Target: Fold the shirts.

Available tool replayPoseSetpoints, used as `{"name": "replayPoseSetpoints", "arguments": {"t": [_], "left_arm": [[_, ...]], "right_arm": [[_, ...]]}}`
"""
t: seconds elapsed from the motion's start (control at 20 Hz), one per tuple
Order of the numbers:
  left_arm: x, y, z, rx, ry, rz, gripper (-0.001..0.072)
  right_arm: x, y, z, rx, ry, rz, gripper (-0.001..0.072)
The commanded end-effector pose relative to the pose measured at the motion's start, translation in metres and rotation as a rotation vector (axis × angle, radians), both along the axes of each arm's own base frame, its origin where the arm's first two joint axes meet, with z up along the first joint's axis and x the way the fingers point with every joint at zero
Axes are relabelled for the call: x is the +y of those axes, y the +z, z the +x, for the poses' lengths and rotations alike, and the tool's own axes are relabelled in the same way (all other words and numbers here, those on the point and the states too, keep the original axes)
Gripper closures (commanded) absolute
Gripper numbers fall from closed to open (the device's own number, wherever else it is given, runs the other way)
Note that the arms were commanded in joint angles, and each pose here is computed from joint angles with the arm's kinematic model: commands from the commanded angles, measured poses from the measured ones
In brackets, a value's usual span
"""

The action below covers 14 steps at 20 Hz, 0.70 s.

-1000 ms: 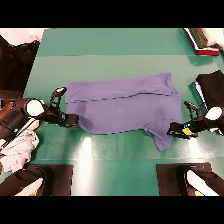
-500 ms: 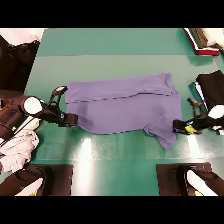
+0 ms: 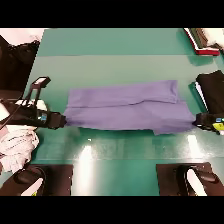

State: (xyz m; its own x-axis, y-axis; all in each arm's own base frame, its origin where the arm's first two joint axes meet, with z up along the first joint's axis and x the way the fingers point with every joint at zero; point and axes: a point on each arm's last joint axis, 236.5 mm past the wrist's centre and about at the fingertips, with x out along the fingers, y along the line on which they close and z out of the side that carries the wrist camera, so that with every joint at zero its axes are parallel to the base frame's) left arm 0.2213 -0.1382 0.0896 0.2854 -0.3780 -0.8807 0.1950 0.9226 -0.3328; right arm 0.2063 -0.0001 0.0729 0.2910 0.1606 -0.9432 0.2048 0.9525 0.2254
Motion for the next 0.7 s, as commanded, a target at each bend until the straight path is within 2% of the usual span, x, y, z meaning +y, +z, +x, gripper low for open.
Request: {"name": "replayPoseSetpoints", "arguments": {"t": [0.0, 0.3, 0.65], "left_arm": [[0.012, 0.013, -0.005, -0.055, 0.029, 0.017, 0.0676], [0.041, 0.033, 0.072, -0.384, 0.123, 0.123, 0.0676], [0.028, -0.02, 0.134, -0.366, 0.117, 0.161, 0.0676]], "right_arm": [[-0.004, 0.021, 0.012, -0.077, -0.018, -0.017, 0.0696], [-0.019, 0.025, 0.108, -0.212, -0.015, -0.044, 0.0696], [0.017, -0.011, 0.199, -0.209, 0.108, -0.035, 0.0696]]}}
